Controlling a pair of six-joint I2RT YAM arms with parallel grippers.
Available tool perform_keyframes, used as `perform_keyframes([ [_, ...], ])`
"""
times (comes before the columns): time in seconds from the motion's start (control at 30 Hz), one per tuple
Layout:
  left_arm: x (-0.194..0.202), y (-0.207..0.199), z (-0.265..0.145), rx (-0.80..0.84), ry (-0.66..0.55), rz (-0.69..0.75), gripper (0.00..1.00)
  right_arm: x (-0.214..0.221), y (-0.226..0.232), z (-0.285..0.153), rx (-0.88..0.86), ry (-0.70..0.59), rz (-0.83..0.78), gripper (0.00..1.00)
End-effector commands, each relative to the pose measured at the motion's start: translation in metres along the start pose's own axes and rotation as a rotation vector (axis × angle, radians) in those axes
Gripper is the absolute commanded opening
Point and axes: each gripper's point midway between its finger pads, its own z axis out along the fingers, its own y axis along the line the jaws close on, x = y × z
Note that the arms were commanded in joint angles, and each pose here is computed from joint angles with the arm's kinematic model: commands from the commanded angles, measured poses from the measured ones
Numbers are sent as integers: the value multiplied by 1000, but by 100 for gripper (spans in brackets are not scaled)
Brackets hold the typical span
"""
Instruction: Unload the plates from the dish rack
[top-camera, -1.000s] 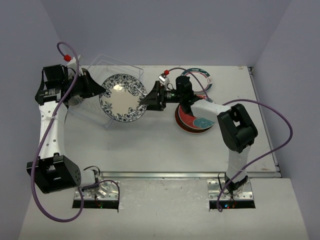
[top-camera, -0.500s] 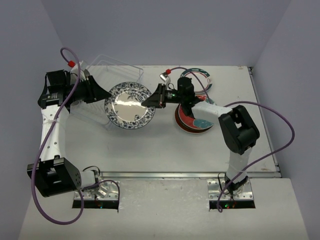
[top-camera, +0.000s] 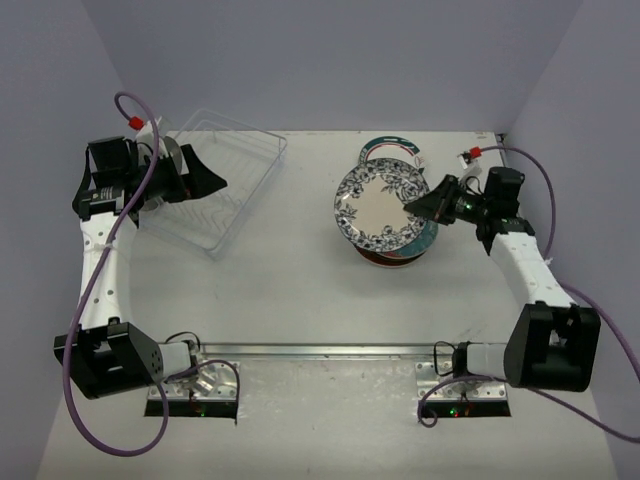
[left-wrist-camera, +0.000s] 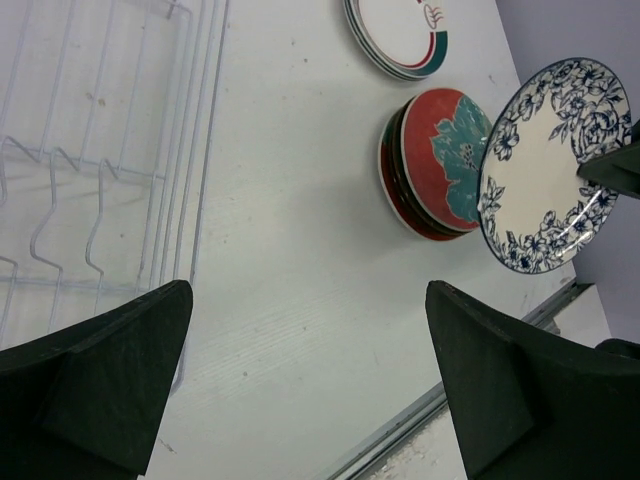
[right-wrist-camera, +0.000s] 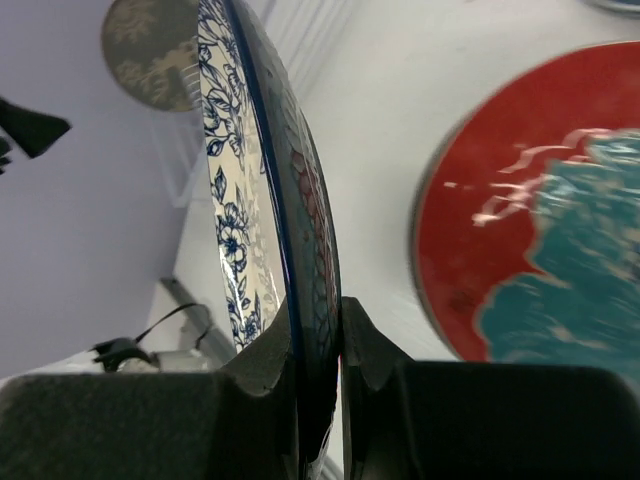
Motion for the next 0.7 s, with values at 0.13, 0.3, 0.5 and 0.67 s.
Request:
perform_keyframes([
  [0.13, -29, -15, -3, 42, -80, 79, 100, 7, -61, -44, 113, 31, 14, 0],
  [0.3, -30, -18, -5, 45, -84, 87, 100, 6, -80, -38, 114, 60, 62, 0],
  [0.5, -26, -16, -5, 42, -79, 87, 100, -5, -93, -25, 89, 87, 121, 0],
  [0.67, -25, -15, -4, 40, -76, 88, 100, -20, -104, -17, 89, 88, 127, 0],
])
